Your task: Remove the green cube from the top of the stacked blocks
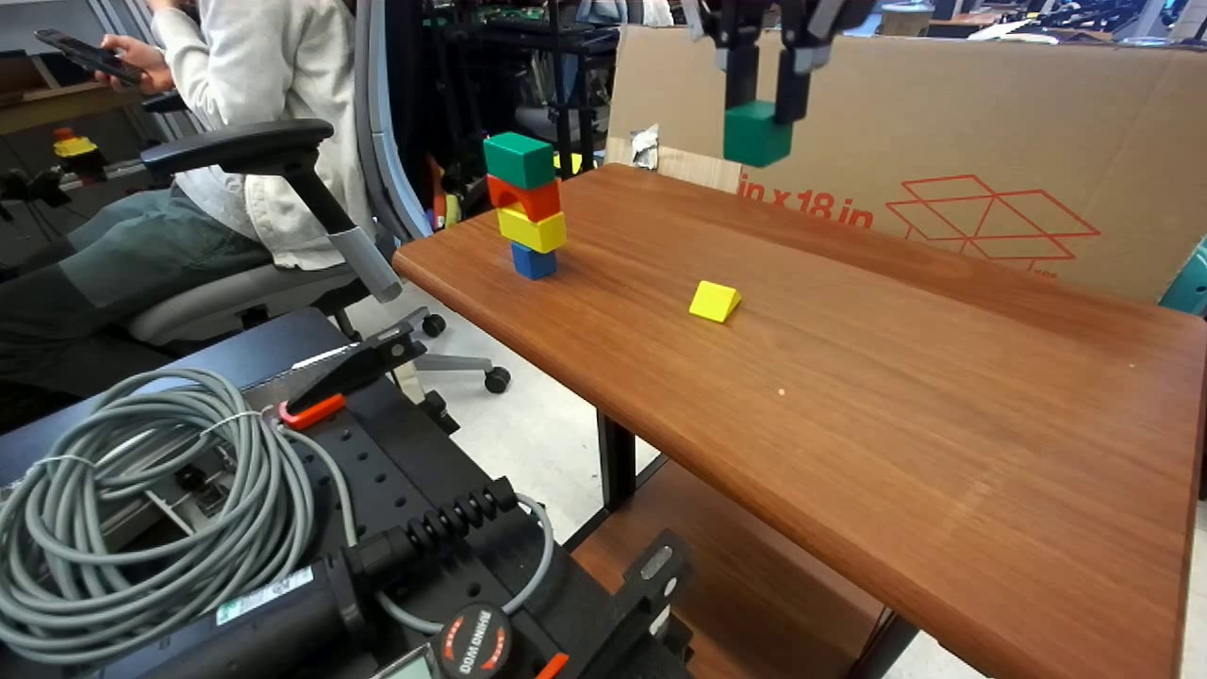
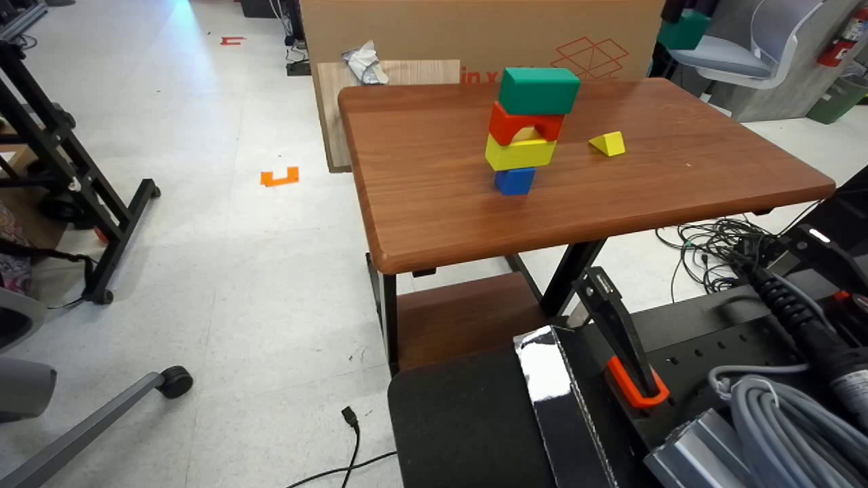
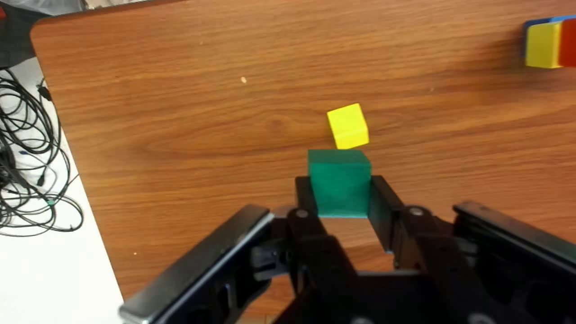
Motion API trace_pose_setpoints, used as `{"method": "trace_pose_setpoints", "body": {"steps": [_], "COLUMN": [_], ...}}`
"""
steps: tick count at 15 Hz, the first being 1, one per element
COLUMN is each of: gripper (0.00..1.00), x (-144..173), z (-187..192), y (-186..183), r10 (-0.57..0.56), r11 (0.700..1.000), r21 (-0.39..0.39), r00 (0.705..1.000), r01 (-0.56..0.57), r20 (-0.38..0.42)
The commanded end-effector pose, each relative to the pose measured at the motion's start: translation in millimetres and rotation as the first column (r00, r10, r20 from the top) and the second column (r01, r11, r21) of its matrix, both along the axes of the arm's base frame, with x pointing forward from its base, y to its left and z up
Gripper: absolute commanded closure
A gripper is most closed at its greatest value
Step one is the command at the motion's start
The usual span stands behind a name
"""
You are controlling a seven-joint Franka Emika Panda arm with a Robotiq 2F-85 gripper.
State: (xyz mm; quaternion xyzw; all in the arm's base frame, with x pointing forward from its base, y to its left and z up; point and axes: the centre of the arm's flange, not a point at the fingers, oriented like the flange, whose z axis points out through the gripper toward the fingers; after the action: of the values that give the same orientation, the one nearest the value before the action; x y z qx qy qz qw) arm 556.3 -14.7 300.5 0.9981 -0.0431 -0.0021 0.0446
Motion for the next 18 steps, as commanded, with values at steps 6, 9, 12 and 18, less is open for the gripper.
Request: {"method": "trace_pose_setpoints", "body": {"steps": [6, 9, 12, 18], "gripper": [0.92, 0.92, 0.42, 0.06], "x": [50.3, 58.1, 65.2, 44.2], "z": [-107.6, -131.2, -128.4, -85.6], "y": [-62.8, -71.3, -72.1, -38.7], "r10": [0.067, 0.089, 0.111, 0.213], "r11": [0.998, 0.996, 0.994, 0.977], "r21": [0.011, 0.020, 0.019, 0.027], "r00": [0.998, 0.995, 0.993, 0.977], "r01": [-0.067, -0.088, -0.111, -0.213], "r20": [-0.017, -0.046, -0.034, 0.028]}}
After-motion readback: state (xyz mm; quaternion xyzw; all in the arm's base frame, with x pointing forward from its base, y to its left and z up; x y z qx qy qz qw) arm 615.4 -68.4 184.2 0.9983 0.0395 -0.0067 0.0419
